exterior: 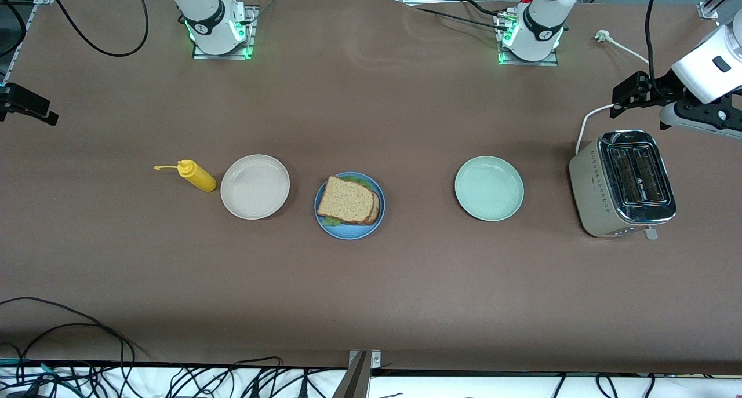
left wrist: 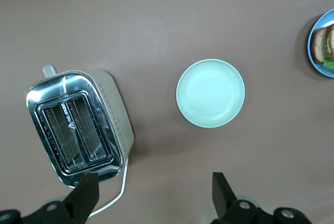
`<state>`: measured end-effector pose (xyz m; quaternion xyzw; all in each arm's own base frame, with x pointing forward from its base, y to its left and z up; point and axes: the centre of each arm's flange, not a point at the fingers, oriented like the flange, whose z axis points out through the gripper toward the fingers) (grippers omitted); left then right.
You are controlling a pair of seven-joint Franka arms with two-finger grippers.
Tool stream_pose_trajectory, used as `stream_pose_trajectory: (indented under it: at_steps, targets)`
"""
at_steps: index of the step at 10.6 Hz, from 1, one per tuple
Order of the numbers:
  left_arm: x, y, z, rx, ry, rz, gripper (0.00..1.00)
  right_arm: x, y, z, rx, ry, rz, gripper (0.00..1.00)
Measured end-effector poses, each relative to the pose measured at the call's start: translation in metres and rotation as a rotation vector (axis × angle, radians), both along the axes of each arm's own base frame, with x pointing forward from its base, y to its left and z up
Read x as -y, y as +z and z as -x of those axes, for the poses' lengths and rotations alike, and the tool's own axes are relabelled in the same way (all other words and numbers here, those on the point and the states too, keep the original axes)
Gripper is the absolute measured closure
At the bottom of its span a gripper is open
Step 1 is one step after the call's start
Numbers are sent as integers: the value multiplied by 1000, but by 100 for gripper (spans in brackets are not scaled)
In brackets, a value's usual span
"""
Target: Make sandwich in blue plate with both arms
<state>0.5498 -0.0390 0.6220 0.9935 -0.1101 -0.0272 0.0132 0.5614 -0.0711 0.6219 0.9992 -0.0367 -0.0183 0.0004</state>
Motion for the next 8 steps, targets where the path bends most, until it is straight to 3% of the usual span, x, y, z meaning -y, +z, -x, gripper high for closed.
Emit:
stream_pose_trajectory:
  at_steps: [8]
  targets:
    - [-3, 3, -5, 43, 5, -2, 0, 1, 0, 0, -1, -2, 0, 0]
